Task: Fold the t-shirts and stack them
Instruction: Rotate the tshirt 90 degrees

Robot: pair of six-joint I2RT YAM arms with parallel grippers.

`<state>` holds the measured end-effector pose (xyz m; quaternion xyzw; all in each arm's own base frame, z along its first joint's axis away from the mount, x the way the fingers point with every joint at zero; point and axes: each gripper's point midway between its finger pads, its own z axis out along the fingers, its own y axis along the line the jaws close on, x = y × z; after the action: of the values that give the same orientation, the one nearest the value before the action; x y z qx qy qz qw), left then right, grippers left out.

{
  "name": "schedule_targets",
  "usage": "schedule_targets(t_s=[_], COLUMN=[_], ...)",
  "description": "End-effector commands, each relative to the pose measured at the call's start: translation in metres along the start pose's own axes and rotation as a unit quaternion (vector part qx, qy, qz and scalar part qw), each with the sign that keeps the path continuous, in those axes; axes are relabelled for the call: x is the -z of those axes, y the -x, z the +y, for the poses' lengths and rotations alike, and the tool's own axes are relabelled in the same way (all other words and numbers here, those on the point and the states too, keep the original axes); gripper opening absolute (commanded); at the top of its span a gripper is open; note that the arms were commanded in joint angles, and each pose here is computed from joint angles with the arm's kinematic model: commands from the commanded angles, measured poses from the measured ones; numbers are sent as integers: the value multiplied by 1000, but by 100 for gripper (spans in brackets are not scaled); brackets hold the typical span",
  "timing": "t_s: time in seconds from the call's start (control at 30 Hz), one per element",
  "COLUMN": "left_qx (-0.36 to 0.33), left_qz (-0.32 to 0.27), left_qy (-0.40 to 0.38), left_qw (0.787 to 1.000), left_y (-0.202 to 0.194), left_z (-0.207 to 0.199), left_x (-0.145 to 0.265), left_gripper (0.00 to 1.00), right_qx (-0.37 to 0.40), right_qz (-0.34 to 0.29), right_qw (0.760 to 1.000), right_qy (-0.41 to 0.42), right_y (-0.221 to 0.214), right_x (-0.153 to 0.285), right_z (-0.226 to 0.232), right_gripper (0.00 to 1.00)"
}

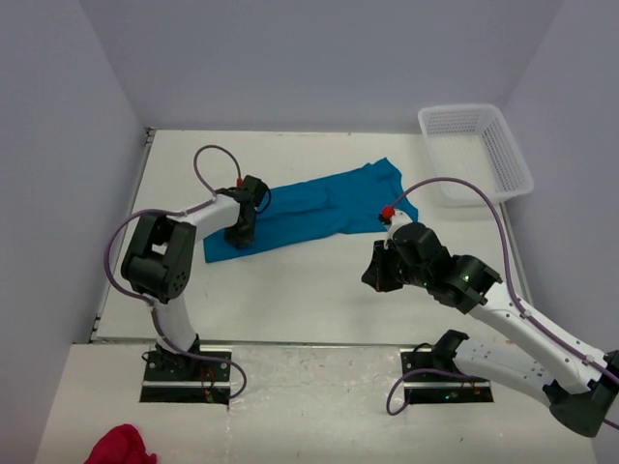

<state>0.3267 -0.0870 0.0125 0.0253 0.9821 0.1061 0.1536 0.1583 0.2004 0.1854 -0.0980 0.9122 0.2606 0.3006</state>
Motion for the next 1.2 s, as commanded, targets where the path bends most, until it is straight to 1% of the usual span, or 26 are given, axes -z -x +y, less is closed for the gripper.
schedule_targets(t_s=[0.0, 0.13, 0.17, 0.2, 0.23, 0.27, 0.3, 0.37, 0.4, 0.47, 0.5, 0.57, 0.63, 0.7, 0.73, 0.8, 0.83, 0.87, 0.9, 0.93, 0.97, 1.0, 1.03, 1.1, 1.13, 1.17], left_qx=[17, 6, 3, 6, -3, -1, -20, -21, -40, -47, -68, -70, -96, -112, -117, -123, -130, -136, -141, -153, -154, -164, -158, -149, -152, -145], left_qz=[9, 19, 22, 32, 25, 36, 32, 40, 38, 43, 40, 45, 46, 27, 9, -16, -45, -58, -73, -105, -112, -139, -139, -151, -171, -163], left_qy=[-48, -51, -71, -79, -96, -114, -134, -151, -167, -189, -204, -236, -279, -316, -338, -359, -371, -357, -358, -371, -366, -375, -366, -362, -370, -381], left_qw=[999, 999, 997, 996, 995, 993, 990, 988, 984, 980, 976, 968, 954, 942, 934, 925, 919, 922, 920, 910, 911, 902, 907, 907, 900, 899], left_y=[-13, -34, -43, -49, -53, -64, -71, -85, -94, -106, -116, -127, -144, -143, -134, -120, -102, -93, -83, -63, -52, -34, -18, 11, 32, 52], left_z=[-23, -41, -56, -59, -74, -85, -104, -121, -137, -158, -174, -197, -226, -251, -261, -265, -270, -262, -261, -264, -257, -257, -247, -236, -233, -230], left_x=[-8, -8, -5, -6, 0, 3, 9, 17, 25, 37, 47, 63, 85, 115, 134, 160, 182, 189, 201, 223, 227, 244, 240, 240, 247, 232], left_gripper=[0, 0, 0, 0, 0, 0, 0, 0, 0, 0, 0, 0, 0, 0, 0, 0, 0, 0, 0, 0, 0, 0, 0, 0, 0, 0], right_qx=[-5, -3, -2, -2, -3, -3, -3, -3, -3, -5, -6, -8, -9, -12, -13, -13, -13, -14, -14, -17, -20, -27, -33, -36, -45, -48], right_qz=[-19, -24, -24, -27, -28, -33, -34, -39, -45, -50, -53, -62, -65, -68, -74, -72, -67, -67, -64, -61, -62, -63, -66, -58, -58, -55], right_qw=[1000, 1000, 1000, 1000, 1000, 999, 999, 999, 999, 998, 998, 996, 994, 992, 990, 988, 986, 984, 983, 982, 980, 979, 976, 972, 969, 967], right_qy=[2, 5, 5, 4, 0, -3, -5, -7, -14, -24, -33, -57, -90, -107, -117, -137, -151, -164, -171, -178, -187, -193, -205, -224, -235, -243], right_y=[7, 10, 12, 15, 16, 21, 22, 28, 31, 36, 39, 47, 53, 61, 64, 65, 64, 64, 63, 61, 61, 60, 60, 55, 55, 53], right_x=[5, 6, 7, 8, 8, 9, 10, 12, 13, 14, 13, 15, 12, 10, 10, 5, 4, 3, 1, 0, 0, 0, 1, 4, 4, 5], right_z=[2, 4, 5, 6, 5, 6, 6, 8, 6, 5, 4, -2, -10, -12, -14, -20, -25, -31, -35, -39, -43, -46, -51, -58, -61, -64], right_gripper=[0, 0, 0, 0, 0, 0, 0, 0, 0, 0, 0, 0, 0, 0, 0, 0, 0, 0, 0, 0, 0, 0, 0, 0, 0, 0])
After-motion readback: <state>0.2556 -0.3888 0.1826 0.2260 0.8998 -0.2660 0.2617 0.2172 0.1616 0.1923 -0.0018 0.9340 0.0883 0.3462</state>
